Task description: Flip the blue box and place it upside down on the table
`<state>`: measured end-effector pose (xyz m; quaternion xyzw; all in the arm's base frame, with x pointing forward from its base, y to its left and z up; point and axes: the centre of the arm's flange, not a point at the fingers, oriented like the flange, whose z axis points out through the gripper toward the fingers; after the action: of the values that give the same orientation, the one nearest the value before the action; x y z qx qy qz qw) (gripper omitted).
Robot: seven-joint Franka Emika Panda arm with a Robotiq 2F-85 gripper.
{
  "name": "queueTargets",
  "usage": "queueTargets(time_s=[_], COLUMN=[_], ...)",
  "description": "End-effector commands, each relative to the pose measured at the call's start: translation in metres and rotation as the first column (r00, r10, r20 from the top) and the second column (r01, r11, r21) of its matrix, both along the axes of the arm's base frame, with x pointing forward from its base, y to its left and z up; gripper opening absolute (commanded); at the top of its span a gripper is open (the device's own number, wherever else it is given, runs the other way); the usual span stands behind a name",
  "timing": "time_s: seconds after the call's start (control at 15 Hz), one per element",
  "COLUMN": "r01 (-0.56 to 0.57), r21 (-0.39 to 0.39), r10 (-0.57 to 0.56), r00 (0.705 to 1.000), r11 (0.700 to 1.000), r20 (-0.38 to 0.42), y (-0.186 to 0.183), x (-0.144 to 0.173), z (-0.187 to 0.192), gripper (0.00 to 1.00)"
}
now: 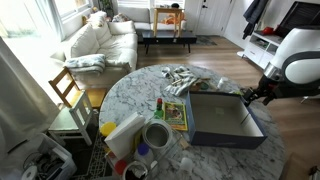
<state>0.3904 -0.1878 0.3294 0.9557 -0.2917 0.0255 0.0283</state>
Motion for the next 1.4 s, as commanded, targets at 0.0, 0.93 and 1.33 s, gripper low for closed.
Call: queueTargets(time_s=[0.0, 0.93, 1.33], r01=[-0.003, -0.031, 0.125], r21=[0.005, -0.114, -0.103], r10=[0.003, 0.05, -0.102], r00=[0.995, 0.984, 0.973], r11=[1.0, 0.993, 0.987], r20=[0.102, 0.172, 0.209], y=[-0.014, -0.031, -0.071], x=[0.008, 0.022, 0.019], z=[-0.016, -0.039, -0.072], gripper=[1.0, 1.0, 1.0])
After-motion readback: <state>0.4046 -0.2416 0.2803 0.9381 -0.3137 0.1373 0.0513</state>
